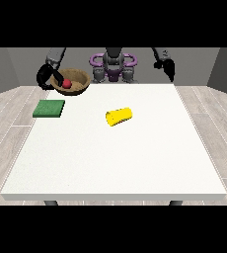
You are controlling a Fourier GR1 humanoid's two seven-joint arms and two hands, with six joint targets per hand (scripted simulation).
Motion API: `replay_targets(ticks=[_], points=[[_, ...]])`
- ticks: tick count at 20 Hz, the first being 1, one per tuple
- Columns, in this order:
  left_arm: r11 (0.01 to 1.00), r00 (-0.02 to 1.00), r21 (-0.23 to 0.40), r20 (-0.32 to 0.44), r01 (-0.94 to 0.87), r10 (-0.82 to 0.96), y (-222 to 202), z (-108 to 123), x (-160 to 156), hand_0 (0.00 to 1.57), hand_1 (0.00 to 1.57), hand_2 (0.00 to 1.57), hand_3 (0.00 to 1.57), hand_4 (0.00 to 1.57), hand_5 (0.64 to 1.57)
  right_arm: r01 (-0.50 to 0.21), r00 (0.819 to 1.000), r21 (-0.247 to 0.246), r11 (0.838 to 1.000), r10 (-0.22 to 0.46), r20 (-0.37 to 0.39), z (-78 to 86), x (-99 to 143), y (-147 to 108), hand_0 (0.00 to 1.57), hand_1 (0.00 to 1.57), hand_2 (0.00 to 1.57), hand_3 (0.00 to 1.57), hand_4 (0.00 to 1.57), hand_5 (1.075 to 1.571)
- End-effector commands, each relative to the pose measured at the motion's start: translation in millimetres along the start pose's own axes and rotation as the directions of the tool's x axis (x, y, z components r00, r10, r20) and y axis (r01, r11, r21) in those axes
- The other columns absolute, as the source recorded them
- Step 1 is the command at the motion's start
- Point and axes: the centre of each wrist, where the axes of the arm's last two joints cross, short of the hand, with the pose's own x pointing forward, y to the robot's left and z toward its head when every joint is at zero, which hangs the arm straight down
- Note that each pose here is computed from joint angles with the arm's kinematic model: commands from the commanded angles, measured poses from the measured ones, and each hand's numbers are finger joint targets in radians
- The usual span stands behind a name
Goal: Pick the cup and pour the ball into the bowl, then pick the bowl and place it on the pad
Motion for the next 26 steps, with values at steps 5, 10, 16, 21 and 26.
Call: replay_targets(ticks=[5,10,16,21,26], points=[[1.0,0.998,0.006,0.056,-0.011,0.011,46,-3,17,0.0,0.0,0.0,0.0,1.22,1.481,-0.028,0.999,-0.054,0.998,0.029,0.021,-5.7,-15,-76,1.57,1.57,1.57,0.47,0.83,1.57],[0.996,0.989,0.084,0.144,-0.042,0.029,148,-9,54,0.0,0.0,0.0,0.0,1.32,1.562,0.044,0.997,-0.105,0.994,-0.037,0.069,-5.3,-23,-108,1.57,1.57,1.57,0.0,0.88,1.571],[0.991,0.962,0.117,0.271,-0.072,0.037,218,-3,93,0.0,0.0,0.0,0.0,1.27,1.571,0.104,0.981,-0.186,0.977,-0.07,0.181,-6.4,-29,-130,1.57,1.57,1.57,0.0,0.8,1.566],[0.981,0.956,0.167,0.289,-0.094,0.042,240,10,76,0.0,0.0,0.0,0.0,1.19,1.557,0.142,0.968,-0.184,0.973,-0.098,0.23,-10.7,-7,-128,1.57,1.57,1.57,0.0,0.75,1.566],[0.987,0.94,0.143,0.342,-0.068,0.015,243,5,89,0.0,0.0,0.0,0.0,1.19,1.558,0.154,0.981,-0.329,0.932,-0.106,0.161,-14.0,-4,-143,1.22,1.22,1.41,1.3,0.0,1.553]])
